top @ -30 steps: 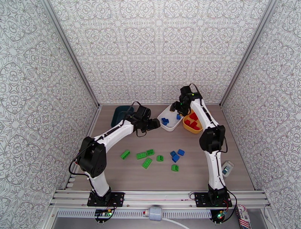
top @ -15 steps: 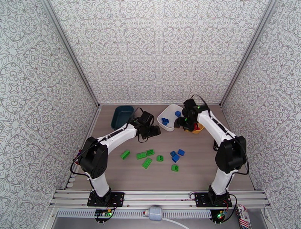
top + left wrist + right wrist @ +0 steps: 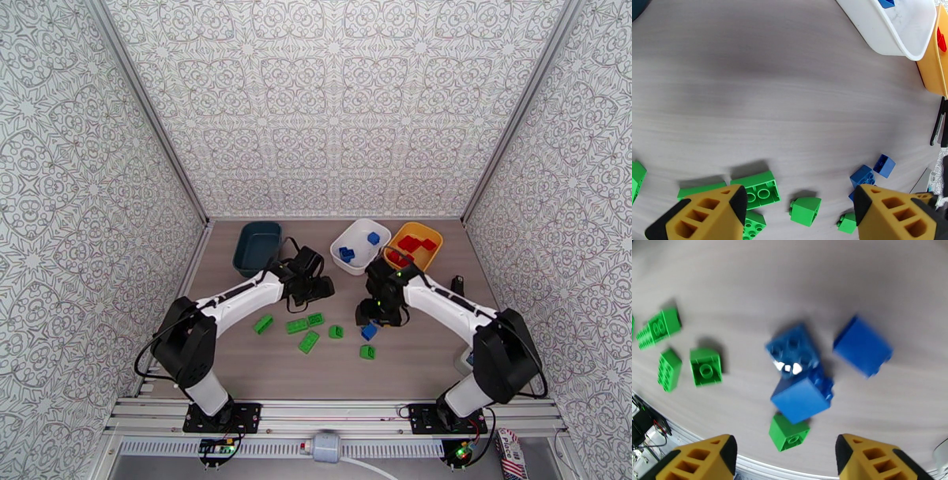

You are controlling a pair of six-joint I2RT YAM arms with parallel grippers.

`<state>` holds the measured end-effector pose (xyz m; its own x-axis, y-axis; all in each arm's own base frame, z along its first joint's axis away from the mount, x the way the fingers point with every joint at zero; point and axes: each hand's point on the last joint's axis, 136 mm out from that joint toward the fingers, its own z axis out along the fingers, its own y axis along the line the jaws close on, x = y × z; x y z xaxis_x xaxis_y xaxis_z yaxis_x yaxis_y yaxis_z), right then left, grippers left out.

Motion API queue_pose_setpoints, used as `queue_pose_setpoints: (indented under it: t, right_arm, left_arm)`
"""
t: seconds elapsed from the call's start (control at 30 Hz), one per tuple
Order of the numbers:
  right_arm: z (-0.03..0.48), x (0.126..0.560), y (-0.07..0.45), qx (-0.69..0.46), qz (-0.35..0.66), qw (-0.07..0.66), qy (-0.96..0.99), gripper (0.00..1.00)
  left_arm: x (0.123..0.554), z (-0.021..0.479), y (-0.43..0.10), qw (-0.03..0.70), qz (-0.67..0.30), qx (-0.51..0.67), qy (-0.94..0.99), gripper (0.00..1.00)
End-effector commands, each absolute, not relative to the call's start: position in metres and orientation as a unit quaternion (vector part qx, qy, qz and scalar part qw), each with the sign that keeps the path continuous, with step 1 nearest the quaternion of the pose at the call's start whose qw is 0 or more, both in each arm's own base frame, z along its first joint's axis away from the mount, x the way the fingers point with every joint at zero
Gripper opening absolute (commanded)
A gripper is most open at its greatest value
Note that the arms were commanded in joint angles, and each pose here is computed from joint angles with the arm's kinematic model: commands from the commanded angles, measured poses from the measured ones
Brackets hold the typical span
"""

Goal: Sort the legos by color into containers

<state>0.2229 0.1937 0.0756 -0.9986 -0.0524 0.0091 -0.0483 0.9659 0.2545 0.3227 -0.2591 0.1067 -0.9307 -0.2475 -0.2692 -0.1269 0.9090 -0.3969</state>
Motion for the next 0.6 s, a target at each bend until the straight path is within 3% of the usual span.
queue_pose_setpoints:
  t: [0.0, 0.57]
  right_arm:
    - [0.071, 0.218, 0.202, 0.013, -0.146, 0.006, -0.989, 0.70]
    - [0.033, 0.234, 0.207, -0.002, -0.102, 0.035, -0.994, 0.66]
  left_arm:
    - [0.316, 0.112, -0.257, 0.172, -0.186, -0.103, 0.962, 0.76]
    - [0.307, 0.112, -0.253, 0.170, -0.180, -0.102, 0.963, 0.76]
